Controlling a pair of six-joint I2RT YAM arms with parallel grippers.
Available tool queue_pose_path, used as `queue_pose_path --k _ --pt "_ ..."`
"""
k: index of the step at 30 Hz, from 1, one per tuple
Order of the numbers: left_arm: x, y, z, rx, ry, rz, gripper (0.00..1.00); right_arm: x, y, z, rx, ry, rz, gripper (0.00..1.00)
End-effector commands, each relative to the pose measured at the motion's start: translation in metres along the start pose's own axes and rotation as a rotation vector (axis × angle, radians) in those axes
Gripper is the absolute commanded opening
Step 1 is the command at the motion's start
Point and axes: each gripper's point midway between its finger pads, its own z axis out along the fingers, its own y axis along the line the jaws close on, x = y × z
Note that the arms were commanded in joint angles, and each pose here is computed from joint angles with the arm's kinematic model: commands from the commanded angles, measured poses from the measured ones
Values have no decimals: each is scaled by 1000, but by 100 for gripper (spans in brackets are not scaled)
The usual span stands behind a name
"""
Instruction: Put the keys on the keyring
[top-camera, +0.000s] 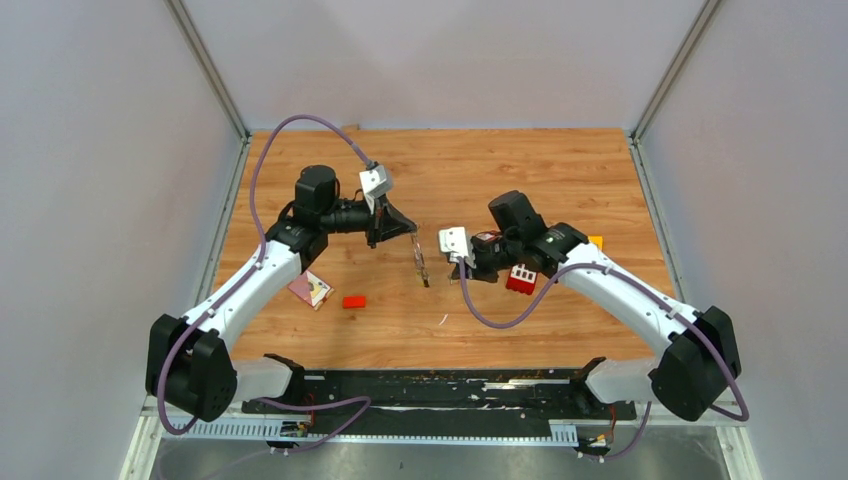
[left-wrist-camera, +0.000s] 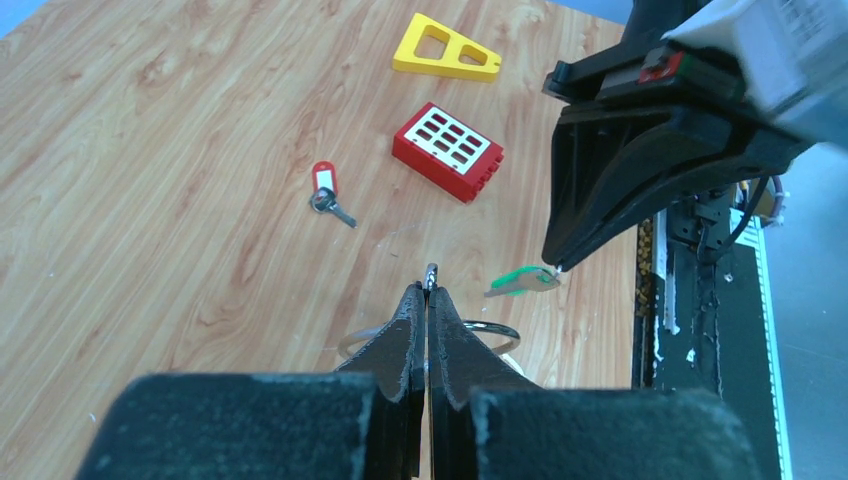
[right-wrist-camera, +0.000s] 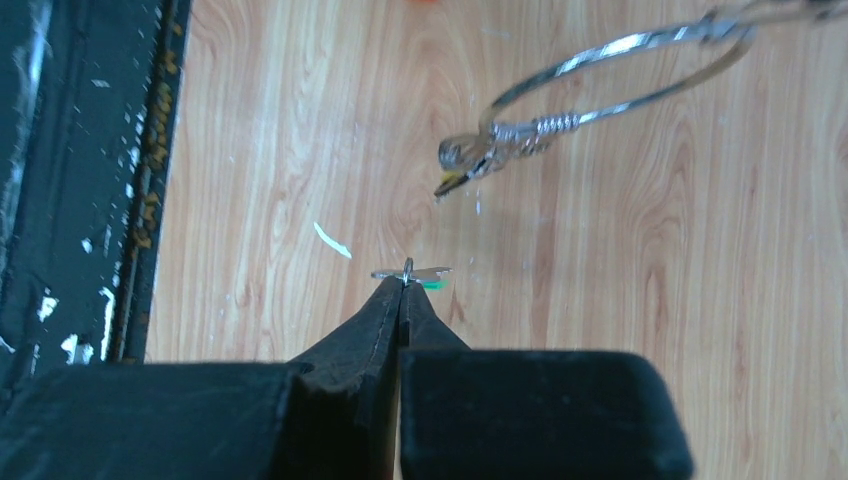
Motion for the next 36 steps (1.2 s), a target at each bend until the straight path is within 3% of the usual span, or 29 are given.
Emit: queue_pose_path --k 1,9,15,25,36 --pt "-17 1 -3 -26 -34 66 0 48 0 1 18 178 14 0" --pt "-11 9 -3 -63 -12 54 0 104 9 13 56 388 -1 0" --pt "-9 10 -3 -70 -1 56 0 121 26 41 -18 459 -12 0" --pt "-8 10 -3 -66 1 57 0 126 38 74 -91 488 -61 0" --pt "-6 7 -3 -50 3 57 0 127 33 76 -73 495 -70 7"
